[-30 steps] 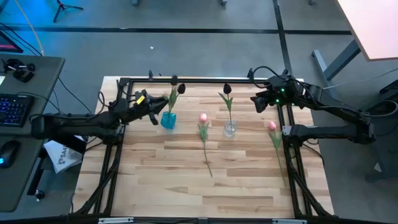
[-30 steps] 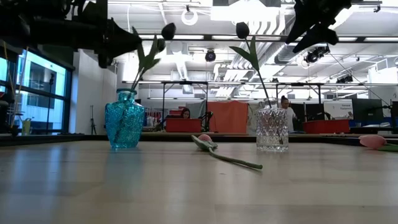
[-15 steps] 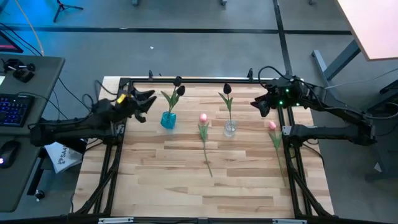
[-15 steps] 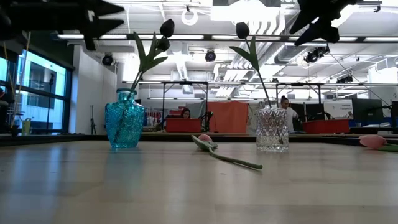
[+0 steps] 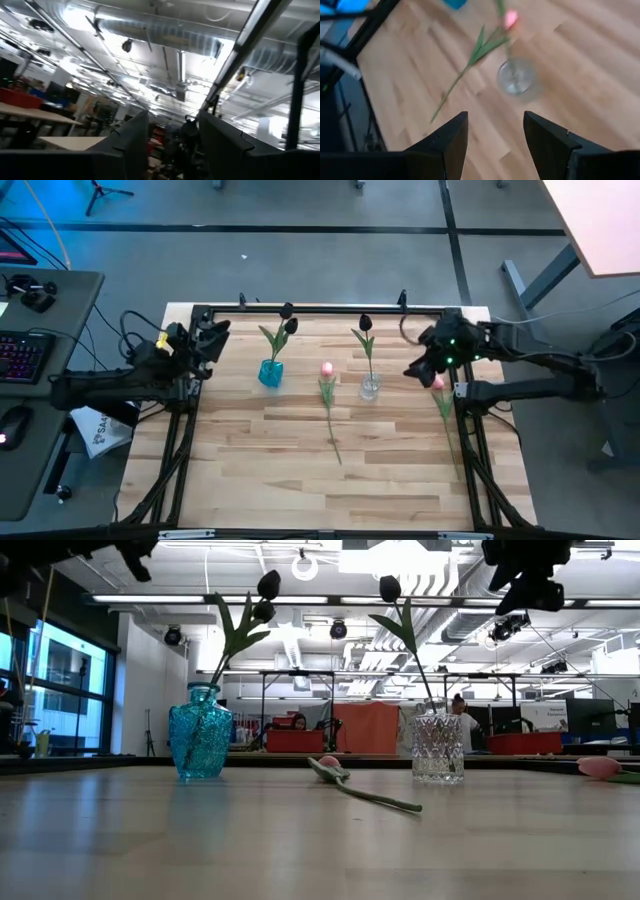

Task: Sort flowers into vase by color
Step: Move the black flower from the transparent vase to the blue vase

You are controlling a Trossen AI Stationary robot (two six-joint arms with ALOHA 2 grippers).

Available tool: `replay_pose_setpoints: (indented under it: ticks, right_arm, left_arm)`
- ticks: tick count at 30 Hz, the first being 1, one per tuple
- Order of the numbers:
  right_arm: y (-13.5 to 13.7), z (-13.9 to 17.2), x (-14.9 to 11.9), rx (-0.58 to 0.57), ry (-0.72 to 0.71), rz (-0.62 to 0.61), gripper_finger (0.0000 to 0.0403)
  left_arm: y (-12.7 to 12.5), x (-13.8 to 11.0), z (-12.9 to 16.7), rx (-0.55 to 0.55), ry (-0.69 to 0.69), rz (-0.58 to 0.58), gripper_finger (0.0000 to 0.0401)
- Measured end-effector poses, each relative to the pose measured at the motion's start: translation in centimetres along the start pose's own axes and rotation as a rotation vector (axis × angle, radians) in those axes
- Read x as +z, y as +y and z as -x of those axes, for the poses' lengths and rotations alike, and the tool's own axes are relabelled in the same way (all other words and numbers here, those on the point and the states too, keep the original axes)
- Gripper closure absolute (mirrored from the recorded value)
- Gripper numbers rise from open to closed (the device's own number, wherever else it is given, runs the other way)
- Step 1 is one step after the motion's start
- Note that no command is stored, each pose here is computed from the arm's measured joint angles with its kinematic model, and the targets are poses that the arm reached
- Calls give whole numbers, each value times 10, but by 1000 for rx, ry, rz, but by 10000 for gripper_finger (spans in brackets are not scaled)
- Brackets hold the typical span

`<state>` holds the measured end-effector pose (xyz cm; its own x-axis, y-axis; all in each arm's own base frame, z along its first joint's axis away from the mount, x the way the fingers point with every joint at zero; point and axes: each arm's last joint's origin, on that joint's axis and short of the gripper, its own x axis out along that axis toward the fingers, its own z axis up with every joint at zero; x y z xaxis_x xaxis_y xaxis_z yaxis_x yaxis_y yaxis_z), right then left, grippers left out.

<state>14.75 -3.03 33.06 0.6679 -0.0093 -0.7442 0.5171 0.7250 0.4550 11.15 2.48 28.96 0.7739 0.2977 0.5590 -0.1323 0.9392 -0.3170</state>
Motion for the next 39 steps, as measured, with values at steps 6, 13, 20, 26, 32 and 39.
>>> replay_pose_setpoints:
  ticks: [6,13,20,26,32,39]
  right_arm:
    - [26,-22,-11,80,152,72,217]
    - [57,-47,-22,137,214,187,217]
    - [70,-59,-21,-38,-28,271,217]
    - [58,-58,0,-277,-299,205,217]
    - [46,-76,18,-339,-285,201,217]
    - [39,-101,31,-375,-232,284,217]
  left_arm:
    - [-18,15,-23,-70,-18,27,237]
    - [-32,25,-43,-113,-24,63,238]
    - [-38,20,-49,-149,19,182,238]
    - [-38,20,-49,-148,22,201,238]
    - [-38,19,-49,-147,24,200,238]
    - [-38,19,-49,-143,24,200,238]
